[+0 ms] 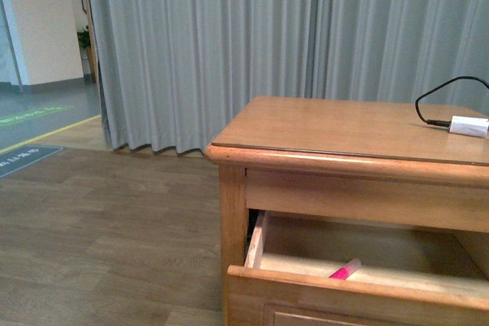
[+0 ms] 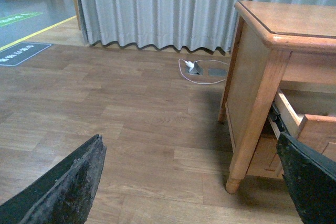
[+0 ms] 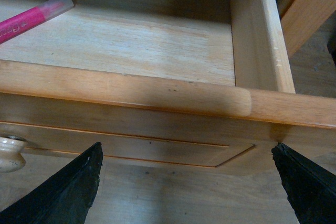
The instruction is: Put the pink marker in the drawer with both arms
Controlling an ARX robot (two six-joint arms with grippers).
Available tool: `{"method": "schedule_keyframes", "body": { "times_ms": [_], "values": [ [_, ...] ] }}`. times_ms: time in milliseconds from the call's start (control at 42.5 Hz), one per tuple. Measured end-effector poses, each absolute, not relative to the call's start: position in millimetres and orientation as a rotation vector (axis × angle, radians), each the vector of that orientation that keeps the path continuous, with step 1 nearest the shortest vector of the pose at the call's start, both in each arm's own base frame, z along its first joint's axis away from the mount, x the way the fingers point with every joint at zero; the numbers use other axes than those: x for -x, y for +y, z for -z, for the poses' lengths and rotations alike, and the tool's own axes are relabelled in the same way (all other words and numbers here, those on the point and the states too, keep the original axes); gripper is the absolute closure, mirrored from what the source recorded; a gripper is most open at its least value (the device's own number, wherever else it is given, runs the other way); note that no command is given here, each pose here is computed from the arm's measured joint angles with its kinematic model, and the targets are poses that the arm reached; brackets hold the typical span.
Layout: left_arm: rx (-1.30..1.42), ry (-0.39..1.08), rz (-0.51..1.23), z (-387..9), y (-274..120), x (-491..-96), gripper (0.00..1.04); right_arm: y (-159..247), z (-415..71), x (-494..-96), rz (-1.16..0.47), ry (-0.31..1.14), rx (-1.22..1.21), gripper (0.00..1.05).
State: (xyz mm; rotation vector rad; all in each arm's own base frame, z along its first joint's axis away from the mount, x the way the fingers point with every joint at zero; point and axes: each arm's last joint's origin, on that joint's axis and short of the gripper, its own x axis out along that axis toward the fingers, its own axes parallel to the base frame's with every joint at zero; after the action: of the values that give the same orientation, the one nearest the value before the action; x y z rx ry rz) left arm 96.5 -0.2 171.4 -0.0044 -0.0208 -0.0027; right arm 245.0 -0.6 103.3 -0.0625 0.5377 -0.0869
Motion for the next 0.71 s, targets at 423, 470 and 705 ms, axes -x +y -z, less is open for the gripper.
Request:
{"method": "schedule_keyframes", "body": {
  "times_ms": [423,470,705],
  "values": [
    [0.004,-0.021,0.003,-171.4,-0.2,-96.5,0.06,5.1,-74.1,-301.2,0.115,0.397,0.058,0.08],
    [0.004,-0.021,0.003,-171.4,-0.2,-96.5,0.06,7.9,-71.8,-309.7,0.115,0.385,0.056,0.08],
    [0.004,-0.021,0.003,-171.4,-0.2,-96.5,0.06,15.3,-72.1,-339.8,0.104,0.349,0.036,0.08]
  ]
}}
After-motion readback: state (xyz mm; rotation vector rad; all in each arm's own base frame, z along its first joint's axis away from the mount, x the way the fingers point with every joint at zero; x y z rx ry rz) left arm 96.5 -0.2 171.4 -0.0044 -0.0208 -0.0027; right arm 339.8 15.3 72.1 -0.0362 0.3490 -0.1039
